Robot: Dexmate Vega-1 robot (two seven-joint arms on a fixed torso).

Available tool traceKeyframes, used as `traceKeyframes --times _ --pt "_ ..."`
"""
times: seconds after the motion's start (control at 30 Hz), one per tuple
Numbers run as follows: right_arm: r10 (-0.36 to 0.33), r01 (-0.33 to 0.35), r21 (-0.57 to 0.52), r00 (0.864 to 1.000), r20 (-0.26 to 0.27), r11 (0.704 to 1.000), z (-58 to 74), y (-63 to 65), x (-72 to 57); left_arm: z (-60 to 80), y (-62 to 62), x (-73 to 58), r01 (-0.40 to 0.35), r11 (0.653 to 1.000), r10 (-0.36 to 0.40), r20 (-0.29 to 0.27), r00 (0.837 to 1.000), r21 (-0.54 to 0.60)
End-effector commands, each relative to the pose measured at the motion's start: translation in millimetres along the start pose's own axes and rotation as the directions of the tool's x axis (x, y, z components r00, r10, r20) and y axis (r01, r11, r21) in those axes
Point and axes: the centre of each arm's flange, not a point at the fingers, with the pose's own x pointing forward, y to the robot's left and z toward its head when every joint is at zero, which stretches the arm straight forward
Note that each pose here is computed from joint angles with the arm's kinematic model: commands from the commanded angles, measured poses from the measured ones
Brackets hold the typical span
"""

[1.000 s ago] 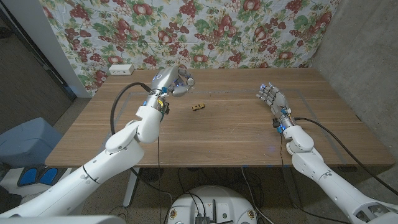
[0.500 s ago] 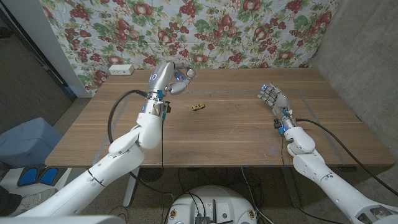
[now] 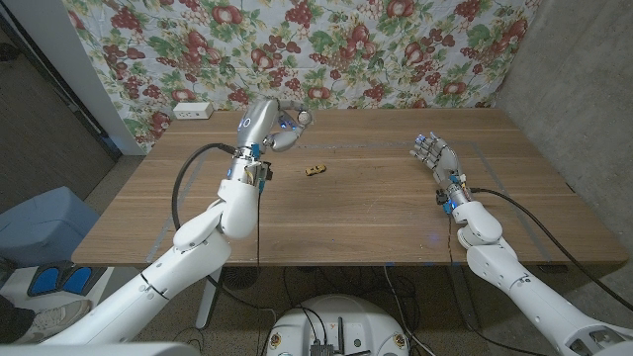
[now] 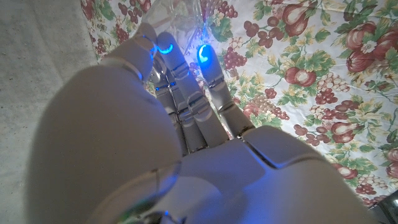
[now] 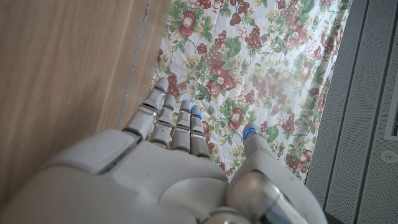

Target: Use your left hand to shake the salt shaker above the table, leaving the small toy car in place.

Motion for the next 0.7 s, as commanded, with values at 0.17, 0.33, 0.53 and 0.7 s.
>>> traceKeyframes --times 0.17,0.33,0.53,0.7 --pt "-0.005 0.005 0.003 1.0 -0.001 1.0 -1.4 -2.4 -1.7 -2.7 -10.8 17.8 0.326 0.94 -0.312 -0.137 0.94 0.097" --pt "-0.007 0.007 0.005 1.0 -0.002 1.0 -2.6 -2.6 -1.7 -2.4 -10.6 18.7 0.325 0.941 -0.312 -0.135 0.941 0.095" --pt "-0.011 0.011 0.011 1.0 -0.007 1.0 -4.9 -3.6 -2.4 -2.2 -11.4 19.8 0.324 0.941 -0.311 -0.136 0.941 0.094" --pt "-0.009 0.009 0.013 1.0 -0.011 1.0 -6.6 -3.7 -0.7 -2.6 -12.5 20.0 0.321 0.942 -0.308 -0.138 0.941 0.092"
